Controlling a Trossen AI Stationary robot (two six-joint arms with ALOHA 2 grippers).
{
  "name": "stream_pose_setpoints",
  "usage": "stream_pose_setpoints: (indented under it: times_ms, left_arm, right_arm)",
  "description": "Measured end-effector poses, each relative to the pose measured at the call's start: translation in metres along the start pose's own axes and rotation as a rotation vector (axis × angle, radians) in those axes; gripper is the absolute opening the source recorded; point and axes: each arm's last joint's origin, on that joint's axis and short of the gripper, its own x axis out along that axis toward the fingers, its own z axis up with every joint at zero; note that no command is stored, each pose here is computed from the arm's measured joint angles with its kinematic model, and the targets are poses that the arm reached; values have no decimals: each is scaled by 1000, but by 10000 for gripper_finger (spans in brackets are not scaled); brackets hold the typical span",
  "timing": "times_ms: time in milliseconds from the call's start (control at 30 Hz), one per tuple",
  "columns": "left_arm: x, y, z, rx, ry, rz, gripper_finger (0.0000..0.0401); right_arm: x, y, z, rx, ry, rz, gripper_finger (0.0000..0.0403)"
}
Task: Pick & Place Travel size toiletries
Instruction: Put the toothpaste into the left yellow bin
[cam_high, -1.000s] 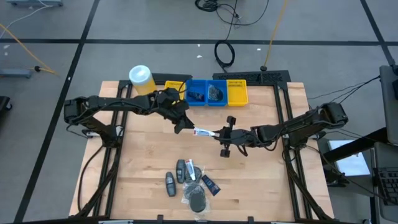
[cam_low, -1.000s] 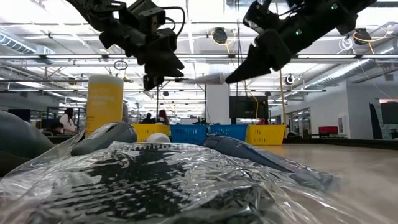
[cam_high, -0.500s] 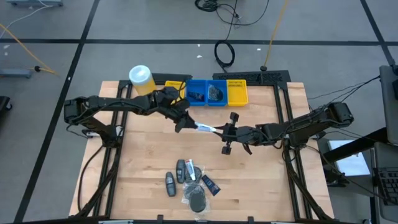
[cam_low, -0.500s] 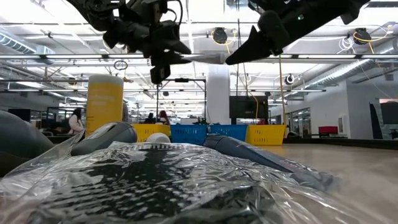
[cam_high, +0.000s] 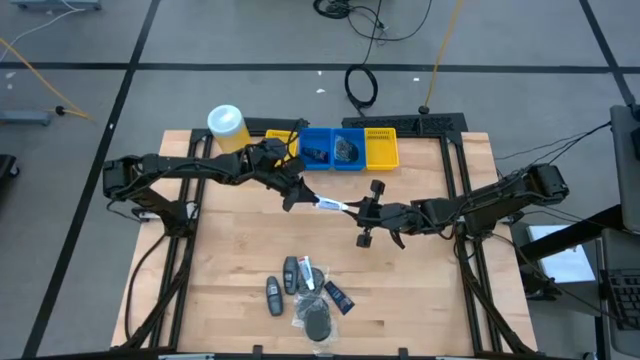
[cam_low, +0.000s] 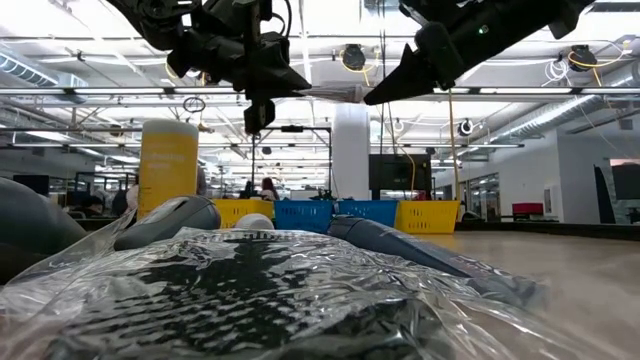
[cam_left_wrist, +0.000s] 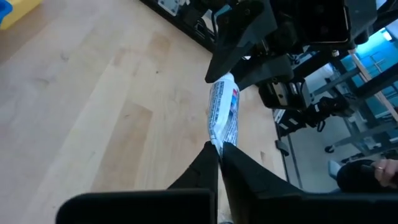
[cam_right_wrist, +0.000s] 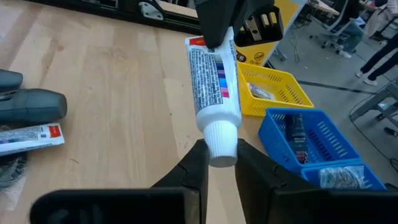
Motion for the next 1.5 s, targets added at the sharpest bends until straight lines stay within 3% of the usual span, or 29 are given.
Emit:
stream_pose_setpoints:
  times_ms: [267, 767, 1033, 1367, 1500]
  left_arm:
    - [0, 0, 0, 23, -3, 2, 1]
    - [0, 0, 1, 49, -8, -1, 0]
    - [0, 1, 2, 70, -26, 35, 0]
    - [-11, 21, 9, 74, -133, 313, 0]
    - [-16, 30, 9, 66, -164, 506, 0]
  right_arm:
    - [0, 0, 0, -8, 4, -1, 53]
    - [0, 0, -4, 12, 34, 2, 189]
    - [0, 1, -7, 27, 68, 5, 226]
    - [-1, 1, -14, 82, 132, 10, 217]
    - [-1, 1, -15, 83, 138, 10, 216]
